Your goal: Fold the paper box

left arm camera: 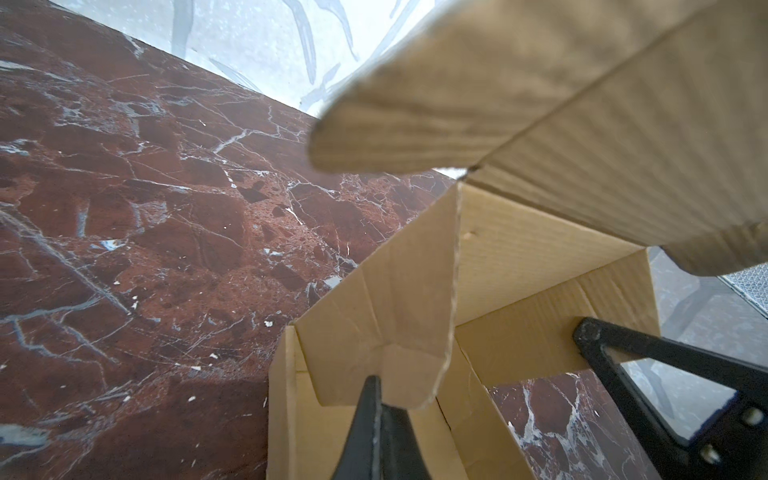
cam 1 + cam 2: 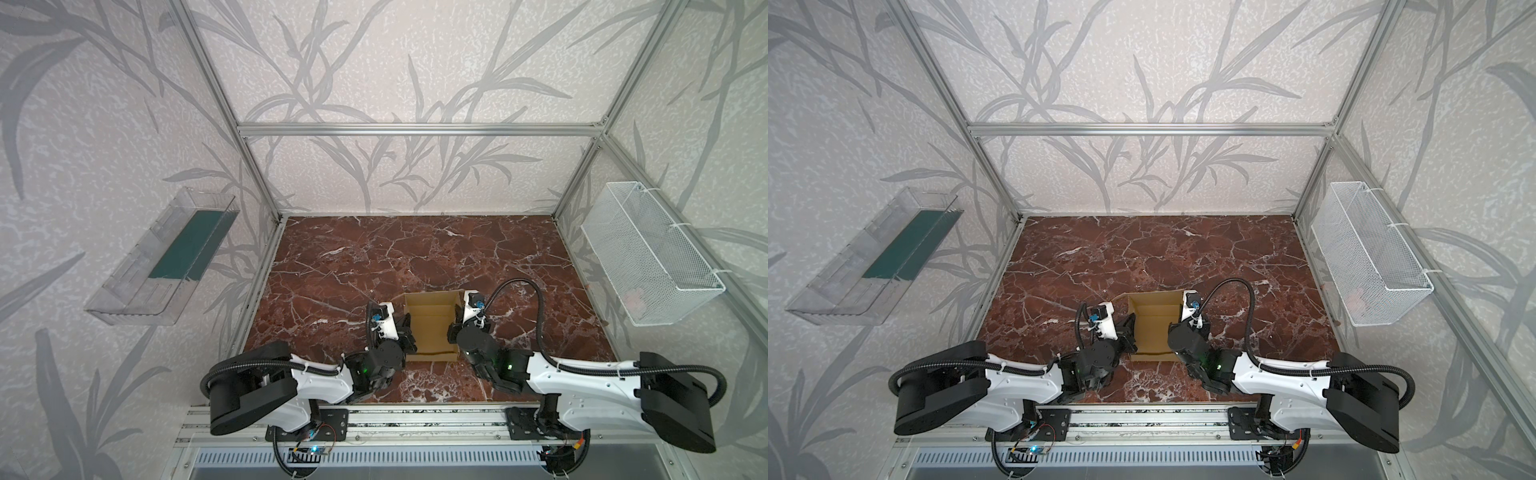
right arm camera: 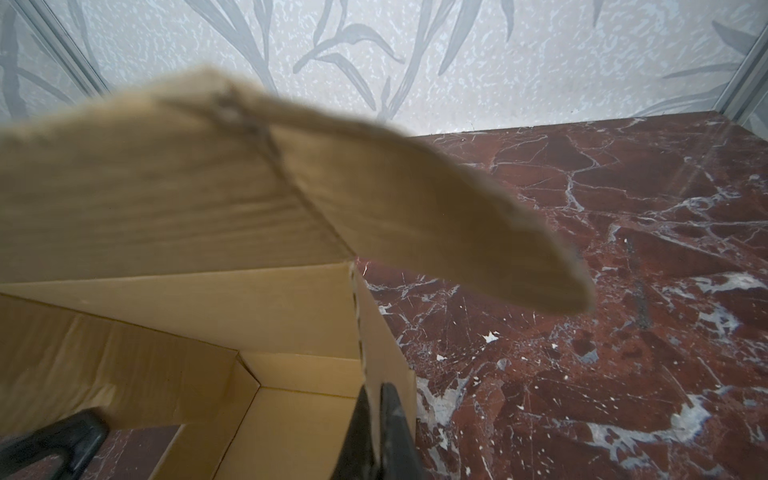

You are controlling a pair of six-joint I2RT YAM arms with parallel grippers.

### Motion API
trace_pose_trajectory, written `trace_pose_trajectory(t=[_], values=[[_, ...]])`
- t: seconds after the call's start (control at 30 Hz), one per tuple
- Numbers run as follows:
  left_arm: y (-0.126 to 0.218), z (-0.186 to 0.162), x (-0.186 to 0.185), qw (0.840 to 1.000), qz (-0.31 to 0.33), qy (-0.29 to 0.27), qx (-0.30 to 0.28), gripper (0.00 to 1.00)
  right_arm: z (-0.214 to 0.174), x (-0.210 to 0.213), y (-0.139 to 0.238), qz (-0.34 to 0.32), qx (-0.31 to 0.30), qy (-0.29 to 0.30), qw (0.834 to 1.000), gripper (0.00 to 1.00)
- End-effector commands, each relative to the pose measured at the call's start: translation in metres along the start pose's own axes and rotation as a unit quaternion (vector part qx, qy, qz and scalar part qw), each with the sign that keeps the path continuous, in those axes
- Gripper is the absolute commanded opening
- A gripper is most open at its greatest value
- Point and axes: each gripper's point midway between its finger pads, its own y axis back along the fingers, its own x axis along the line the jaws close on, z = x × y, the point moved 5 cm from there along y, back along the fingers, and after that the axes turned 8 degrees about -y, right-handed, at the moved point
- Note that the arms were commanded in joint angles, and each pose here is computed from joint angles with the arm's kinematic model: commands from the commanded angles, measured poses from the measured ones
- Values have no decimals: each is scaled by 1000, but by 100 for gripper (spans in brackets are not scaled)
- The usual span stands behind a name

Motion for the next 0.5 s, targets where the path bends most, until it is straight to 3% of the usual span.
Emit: trace_pose_trajectory(t=[0.0, 0.47], values=[[5, -11, 6, 999, 3, -24, 23, 0, -15, -2, 0, -16, 45, 28, 998, 5], [13, -3, -1, 999, -18, -24, 33, 0, -8, 12, 1, 0, 66, 1, 998, 5]])
